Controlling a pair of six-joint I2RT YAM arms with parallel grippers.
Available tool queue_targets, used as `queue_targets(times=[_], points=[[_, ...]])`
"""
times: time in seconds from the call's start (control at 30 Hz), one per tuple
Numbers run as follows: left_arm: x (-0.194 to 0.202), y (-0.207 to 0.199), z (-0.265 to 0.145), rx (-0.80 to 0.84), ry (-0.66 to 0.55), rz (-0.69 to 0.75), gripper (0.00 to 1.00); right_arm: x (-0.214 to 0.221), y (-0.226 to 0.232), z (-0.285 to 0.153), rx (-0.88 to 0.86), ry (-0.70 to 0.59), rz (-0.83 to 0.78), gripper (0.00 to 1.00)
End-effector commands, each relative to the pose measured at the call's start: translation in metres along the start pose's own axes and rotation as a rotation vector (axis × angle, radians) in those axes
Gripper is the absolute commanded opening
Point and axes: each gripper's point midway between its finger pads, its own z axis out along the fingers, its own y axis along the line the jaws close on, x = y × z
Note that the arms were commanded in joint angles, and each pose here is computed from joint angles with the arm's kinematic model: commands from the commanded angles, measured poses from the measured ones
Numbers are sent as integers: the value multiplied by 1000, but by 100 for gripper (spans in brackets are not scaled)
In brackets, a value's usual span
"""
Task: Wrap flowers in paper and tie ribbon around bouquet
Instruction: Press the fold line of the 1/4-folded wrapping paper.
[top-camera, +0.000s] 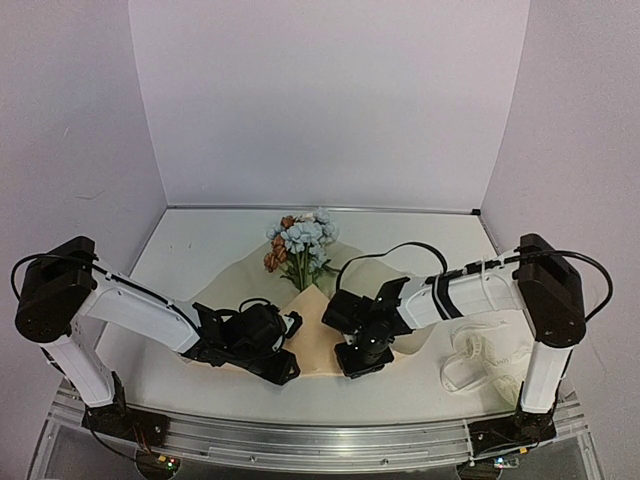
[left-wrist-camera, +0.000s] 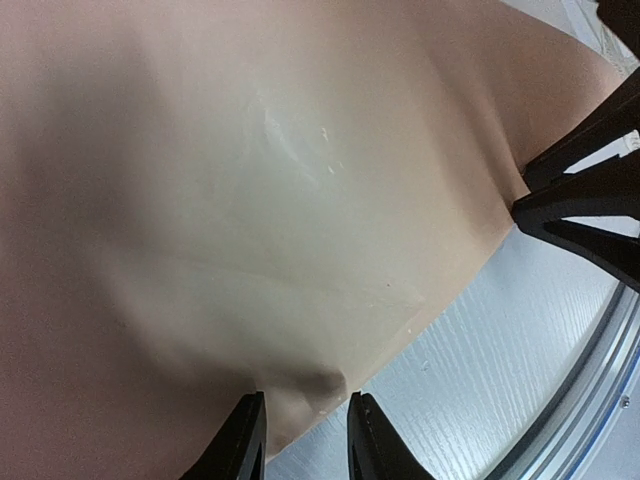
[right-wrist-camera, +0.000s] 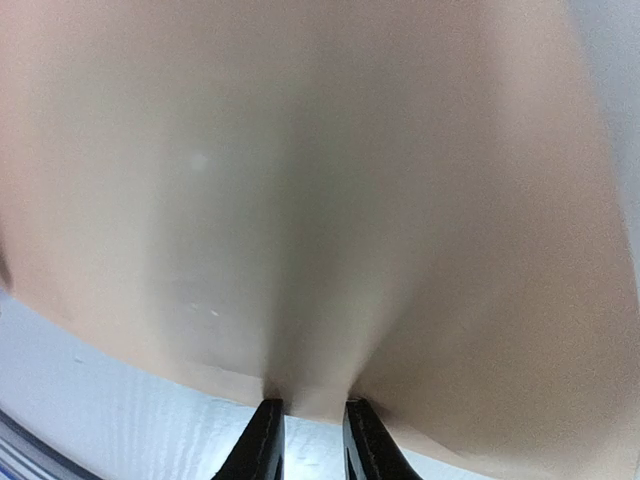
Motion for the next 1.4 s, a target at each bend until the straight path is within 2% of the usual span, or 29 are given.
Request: queue_targets(times=[0.0,0.53,0.9,1.13,1.23,1.37], points=[[36,26,9,-79,121,-12,30,4,-19,3,65,-29,23,20],[40,28,10,-81,129,-15,30,19,-81,-6,144,-98,175,19],[36,28,10,-79,125,-13,30,49,-138,-12,203,-103,271,19],[29,22,9,-68,116,-1,31,30,-118,-53,141,-139,200,19],[26,20,8,-68,109,1,31,15,-96,-72,103,-172,143,19],[24,20,7,-70,104,1,31,-4,-64,-76,44,-167,117,16]])
